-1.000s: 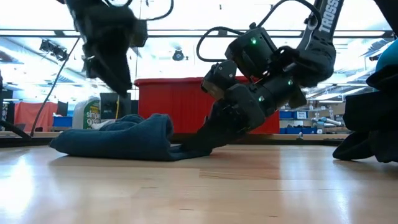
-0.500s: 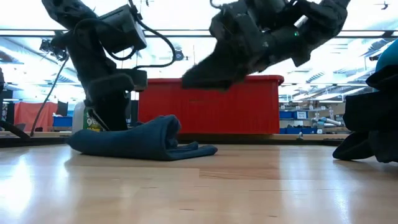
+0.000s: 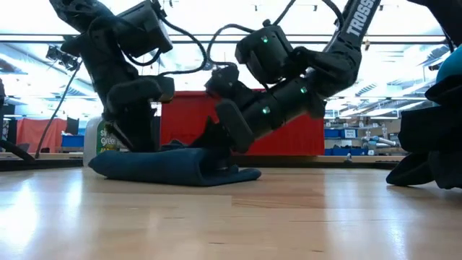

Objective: Fold laundry
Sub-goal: Stack the folded dark blue shorts on top of the folded blue shorts

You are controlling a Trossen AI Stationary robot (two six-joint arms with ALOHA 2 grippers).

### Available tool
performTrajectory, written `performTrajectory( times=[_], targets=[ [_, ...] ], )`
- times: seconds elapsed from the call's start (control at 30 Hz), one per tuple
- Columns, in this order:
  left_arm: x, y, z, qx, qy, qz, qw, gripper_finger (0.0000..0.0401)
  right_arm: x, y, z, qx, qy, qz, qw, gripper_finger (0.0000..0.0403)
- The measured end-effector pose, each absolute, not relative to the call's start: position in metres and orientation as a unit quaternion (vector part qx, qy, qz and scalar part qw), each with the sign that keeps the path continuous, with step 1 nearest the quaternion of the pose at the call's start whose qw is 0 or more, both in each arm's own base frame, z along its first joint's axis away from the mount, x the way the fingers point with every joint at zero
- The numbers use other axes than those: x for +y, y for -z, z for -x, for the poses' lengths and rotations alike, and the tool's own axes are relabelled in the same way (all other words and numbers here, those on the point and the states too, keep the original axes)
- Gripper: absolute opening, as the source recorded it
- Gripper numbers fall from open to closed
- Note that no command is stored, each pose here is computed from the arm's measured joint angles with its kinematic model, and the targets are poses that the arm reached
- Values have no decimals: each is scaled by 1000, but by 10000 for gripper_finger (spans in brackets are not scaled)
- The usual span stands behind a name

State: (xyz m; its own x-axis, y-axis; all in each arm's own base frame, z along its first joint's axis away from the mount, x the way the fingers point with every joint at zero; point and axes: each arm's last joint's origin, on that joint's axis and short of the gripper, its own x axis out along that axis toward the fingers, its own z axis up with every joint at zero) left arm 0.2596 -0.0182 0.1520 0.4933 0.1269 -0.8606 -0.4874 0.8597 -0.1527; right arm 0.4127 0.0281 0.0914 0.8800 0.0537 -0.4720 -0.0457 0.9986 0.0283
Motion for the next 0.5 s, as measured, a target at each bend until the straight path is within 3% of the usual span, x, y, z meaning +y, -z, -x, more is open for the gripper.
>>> performTrajectory(
  times=[0.17,0.33,0.5],
  targets=[
    [-18,-156,-256,473,-184,206,837,169,25,-85,-410,280,-20,-20,960,187],
    [-29,-187,-242,432,-150,277,845,169,20,-86,-409,296,0,-65,953,187],
    [-62,-195,-220,332,-161,361,856,169,16,-88,-409,290,11,-85,953,187]
  ],
)
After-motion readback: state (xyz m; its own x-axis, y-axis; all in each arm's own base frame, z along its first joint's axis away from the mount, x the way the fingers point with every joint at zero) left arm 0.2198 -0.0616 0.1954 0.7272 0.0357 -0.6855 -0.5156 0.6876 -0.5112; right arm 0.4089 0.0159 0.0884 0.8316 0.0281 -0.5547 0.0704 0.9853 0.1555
